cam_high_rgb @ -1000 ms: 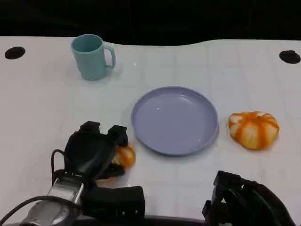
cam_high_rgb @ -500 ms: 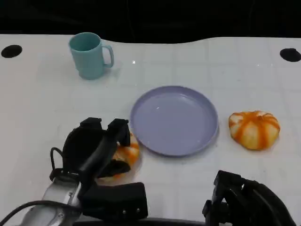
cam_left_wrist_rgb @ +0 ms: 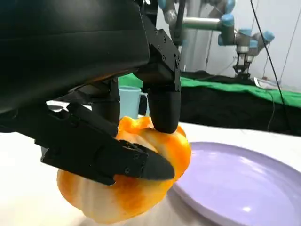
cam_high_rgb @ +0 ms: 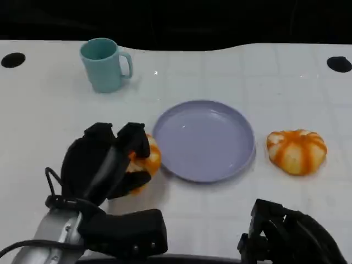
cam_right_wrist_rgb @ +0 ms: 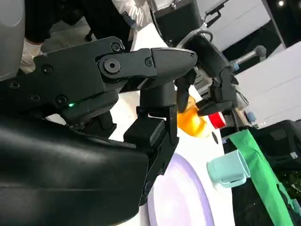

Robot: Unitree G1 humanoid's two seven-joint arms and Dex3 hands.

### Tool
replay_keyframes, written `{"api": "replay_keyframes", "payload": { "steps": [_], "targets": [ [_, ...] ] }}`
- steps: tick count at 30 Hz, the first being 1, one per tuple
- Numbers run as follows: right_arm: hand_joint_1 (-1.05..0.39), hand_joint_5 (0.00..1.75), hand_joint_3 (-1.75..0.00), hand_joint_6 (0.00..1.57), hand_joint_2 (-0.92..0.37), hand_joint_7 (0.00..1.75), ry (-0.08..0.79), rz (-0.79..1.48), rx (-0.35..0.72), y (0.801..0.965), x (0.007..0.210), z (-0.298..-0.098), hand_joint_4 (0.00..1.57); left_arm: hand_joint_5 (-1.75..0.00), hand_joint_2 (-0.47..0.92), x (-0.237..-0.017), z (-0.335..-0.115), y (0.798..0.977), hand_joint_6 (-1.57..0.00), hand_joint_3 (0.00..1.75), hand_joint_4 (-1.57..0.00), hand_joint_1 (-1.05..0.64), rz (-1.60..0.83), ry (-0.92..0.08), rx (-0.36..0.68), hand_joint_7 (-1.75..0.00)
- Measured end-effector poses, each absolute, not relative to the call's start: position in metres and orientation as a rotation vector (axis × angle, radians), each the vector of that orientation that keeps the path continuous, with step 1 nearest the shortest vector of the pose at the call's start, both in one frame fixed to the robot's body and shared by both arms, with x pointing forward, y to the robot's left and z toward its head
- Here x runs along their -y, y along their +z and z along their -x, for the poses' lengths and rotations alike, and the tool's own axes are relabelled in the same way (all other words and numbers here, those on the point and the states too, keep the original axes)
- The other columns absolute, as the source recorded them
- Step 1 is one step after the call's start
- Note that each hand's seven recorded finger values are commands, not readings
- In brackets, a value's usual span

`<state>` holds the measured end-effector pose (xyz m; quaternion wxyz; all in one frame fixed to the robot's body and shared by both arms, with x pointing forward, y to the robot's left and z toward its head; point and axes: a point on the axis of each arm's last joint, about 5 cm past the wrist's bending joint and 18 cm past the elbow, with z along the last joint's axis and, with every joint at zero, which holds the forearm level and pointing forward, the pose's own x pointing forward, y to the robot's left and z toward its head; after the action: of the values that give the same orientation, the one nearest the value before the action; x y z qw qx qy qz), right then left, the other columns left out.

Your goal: Grasp the bread from the table and place it into the plate.

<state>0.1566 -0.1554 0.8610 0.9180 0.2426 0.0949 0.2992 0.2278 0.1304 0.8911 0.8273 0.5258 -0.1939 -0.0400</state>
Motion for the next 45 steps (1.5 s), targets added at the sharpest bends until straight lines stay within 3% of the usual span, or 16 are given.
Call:
{"api": "replay_keyframes", "payload": {
  "steps": [7,16,21,28,30,32,34,35,36,38,39,41,45],
  "targets": [
    [-0.7,1.61,-0.25,0.74,-0.92,1.42,0.614,-0.498,-0.195,0.861,0.156,-0.157,0.86,-1.75,0.32,-0.131,-0.226,0.911,-0.75,1.37,-0.94,-0.08,-1.044,-0.063,0.506,-1.75],
    [-0.71,1.62,-0.23,0.75,-0.92,1.41,0.616,-0.503,-0.2,0.86,0.156,-0.156,0.85,-1.75,0.32,-0.116,-0.241,0.925,-0.77,1.35,-0.96,-0.08,-0.984,-0.121,0.543,-1.75],
    [-0.72,1.61,-0.24,0.75,-0.92,1.41,0.613,-0.504,-0.203,0.86,0.155,-0.156,0.85,-1.75,0.39,-0.106,-0.249,0.926,-0.75,1.24,-0.94,-0.08,-0.975,-0.156,0.554,-1.75],
    [-0.72,1.61,-0.25,0.76,-0.92,1.41,0.612,-0.5,-0.196,0.862,0.154,-0.156,0.86,-1.75,0.33,-0.104,-0.247,0.925,-0.78,1.32,-0.97,-0.08,-0.979,-0.165,0.556,-1.75],
    [-0.72,1.61,-0.24,0.76,-0.92,1.42,0.612,-0.5,-0.195,0.862,0.154,-0.156,0.86,-1.75,0.32,-0.103,-0.245,0.928,-0.8,1.34,-0.96,-0.1,-0.976,-0.16,0.574,-1.69],
    [-0.72,1.61,-0.24,0.76,-0.92,1.42,0.613,-0.5,-0.195,0.862,0.154,-0.156,0.86,-1.73,0.36,-0.104,-0.242,0.932,-0.83,1.2,-0.87,-0.18,-0.991,-0.165,0.58,-1.31],
    [-0.72,1.61,-0.24,0.76,-0.92,1.42,0.613,-0.5,-0.195,0.862,0.154,-0.156,0.86,-1.63,0.51,-0.107,-0.239,0.939,-0.86,0.79,-0.75,-0.27,-1.034,-0.194,0.548,-0.69],
    [-0.72,1.61,-0.24,0.75,-0.92,1.42,0.612,-0.499,-0.196,0.862,0.155,-0.156,0.86,-1.34,0.69,-0.11,-0.237,0.943,-0.8,0.42,-0.71,-0.37,-1.067,-0.213,0.522,-0.35],
    [-0.72,1.62,-0.24,0.75,-0.92,1.42,0.612,-0.499,-0.196,0.862,0.155,-0.156,0.86,-1.12,0.79,-0.112,-0.235,0.948,-0.77,0.23,-0.69,-0.43,-1.115,-0.235,0.492,-0.19],
    [-0.72,1.62,-0.24,0.75,-0.92,1.41,0.612,-0.5,-0.197,0.862,0.155,-0.156,0.86,-0.48,0.88,-0.118,-0.23,0.958,-0.6,0.05,-0.69,-0.58,-1.216,-0.276,0.431,-0.04],
    [-0.72,1.62,-0.24,0.75,-0.92,1.41,0.612,-0.5,-0.198,0.862,0.155,-0.156,0.86,-0.3,0.89,-0.12,-0.228,0.964,-0.53,0.03,-0.68,-0.63,-1.267,-0.294,0.398,-0.02],
    [-0.72,1.61,-0.24,0.75,-0.92,1.41,0.613,-0.5,-0.2,0.862,0.155,-0.155,0.86,-0.11,0.88,-0.123,-0.224,0.973,-0.4,0.01,-0.61,-0.72,-1.345,-0.318,0.344,0.0],
    [-0.72,1.61,-0.25,0.75,-0.92,1.42,0.613,-0.499,-0.2,0.862,0.155,-0.155,0.85,-0.03,0.88,-0.126,-0.215,0.984,-0.32,0.0,-0.55,-0.8,-1.44,-0.365,0.245,0.0]
  ]
}}
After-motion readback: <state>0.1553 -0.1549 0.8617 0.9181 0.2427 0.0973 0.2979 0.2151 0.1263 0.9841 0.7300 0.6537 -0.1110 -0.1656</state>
